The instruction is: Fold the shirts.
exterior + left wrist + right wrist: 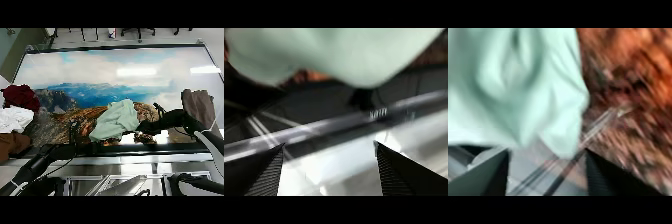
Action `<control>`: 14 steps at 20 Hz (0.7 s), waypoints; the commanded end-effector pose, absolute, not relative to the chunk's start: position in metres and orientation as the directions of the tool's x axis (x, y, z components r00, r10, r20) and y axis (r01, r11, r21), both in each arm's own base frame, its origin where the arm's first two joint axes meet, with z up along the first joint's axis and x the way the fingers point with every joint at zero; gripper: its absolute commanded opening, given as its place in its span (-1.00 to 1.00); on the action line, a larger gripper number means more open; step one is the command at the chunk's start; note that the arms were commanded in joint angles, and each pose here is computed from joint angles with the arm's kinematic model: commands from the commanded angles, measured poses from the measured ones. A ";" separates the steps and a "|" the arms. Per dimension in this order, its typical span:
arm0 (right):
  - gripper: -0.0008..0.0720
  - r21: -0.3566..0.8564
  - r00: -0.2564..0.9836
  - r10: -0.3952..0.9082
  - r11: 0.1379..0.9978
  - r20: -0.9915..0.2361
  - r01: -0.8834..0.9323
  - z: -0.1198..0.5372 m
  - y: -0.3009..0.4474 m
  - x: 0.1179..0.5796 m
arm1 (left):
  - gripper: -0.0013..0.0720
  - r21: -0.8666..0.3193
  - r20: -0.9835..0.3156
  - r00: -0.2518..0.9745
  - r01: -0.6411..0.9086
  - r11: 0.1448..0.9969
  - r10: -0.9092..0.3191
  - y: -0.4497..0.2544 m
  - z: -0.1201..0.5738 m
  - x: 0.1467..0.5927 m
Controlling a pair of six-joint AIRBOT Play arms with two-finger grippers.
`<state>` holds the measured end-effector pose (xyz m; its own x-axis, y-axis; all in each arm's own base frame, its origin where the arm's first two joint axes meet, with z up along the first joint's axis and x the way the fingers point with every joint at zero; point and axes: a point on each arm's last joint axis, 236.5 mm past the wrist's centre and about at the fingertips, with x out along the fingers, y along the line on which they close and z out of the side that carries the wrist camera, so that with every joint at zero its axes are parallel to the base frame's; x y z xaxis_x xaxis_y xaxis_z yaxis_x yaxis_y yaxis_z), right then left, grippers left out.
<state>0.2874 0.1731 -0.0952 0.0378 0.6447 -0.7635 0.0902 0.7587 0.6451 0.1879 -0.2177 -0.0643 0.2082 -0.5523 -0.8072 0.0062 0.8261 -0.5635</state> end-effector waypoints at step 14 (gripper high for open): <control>-0.66 0.645 0.078 0.641 0.763 -0.764 0.045 -0.095 0.187 0.322 | 0.67 -0.518 -0.834 0.309 -0.156 0.841 -0.456 -0.192 -0.108 0.230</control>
<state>0.3203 0.1870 -0.0949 0.0732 0.6428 -0.7625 0.0461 0.7616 0.6465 0.2248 -0.1802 -0.0994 0.3280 -0.4627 -0.8236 -0.1710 0.8283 -0.5335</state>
